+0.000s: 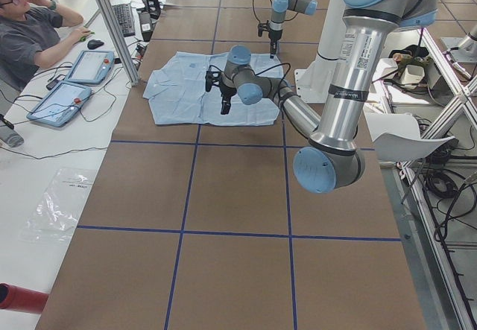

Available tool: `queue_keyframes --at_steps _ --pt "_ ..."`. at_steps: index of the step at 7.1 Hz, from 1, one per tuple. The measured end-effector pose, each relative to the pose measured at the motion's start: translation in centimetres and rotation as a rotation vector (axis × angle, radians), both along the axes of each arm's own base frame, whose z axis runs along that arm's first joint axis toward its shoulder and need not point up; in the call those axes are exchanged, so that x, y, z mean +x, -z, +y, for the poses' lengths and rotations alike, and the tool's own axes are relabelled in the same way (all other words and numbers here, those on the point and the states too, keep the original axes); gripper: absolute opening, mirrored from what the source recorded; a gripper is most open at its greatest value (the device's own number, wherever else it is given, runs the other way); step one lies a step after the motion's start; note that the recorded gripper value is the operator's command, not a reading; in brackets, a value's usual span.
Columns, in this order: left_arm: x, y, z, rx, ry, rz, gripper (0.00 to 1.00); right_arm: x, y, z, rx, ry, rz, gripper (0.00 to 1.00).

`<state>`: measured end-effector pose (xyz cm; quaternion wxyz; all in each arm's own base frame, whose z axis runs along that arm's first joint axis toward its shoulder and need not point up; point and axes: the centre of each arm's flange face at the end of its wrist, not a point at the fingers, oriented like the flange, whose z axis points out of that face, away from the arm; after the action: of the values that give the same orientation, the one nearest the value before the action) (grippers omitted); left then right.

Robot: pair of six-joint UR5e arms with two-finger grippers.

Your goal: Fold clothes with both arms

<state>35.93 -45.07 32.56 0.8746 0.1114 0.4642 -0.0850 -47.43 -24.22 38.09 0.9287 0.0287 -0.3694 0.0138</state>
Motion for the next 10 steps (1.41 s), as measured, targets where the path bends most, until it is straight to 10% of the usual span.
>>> queue_keyframes --at_steps 5,10 --pt "-0.6 -0.8 0.6 -0.045 0.025 0.006 0.99 0.8 1.9 -0.6 0.018 -0.02 -0.046 0.0" --pt "6.2 -1.5 14.1 -0.297 0.05 0.076 0.92 1.5 5.2 -1.2 0.038 -0.037 -0.117 0.0"
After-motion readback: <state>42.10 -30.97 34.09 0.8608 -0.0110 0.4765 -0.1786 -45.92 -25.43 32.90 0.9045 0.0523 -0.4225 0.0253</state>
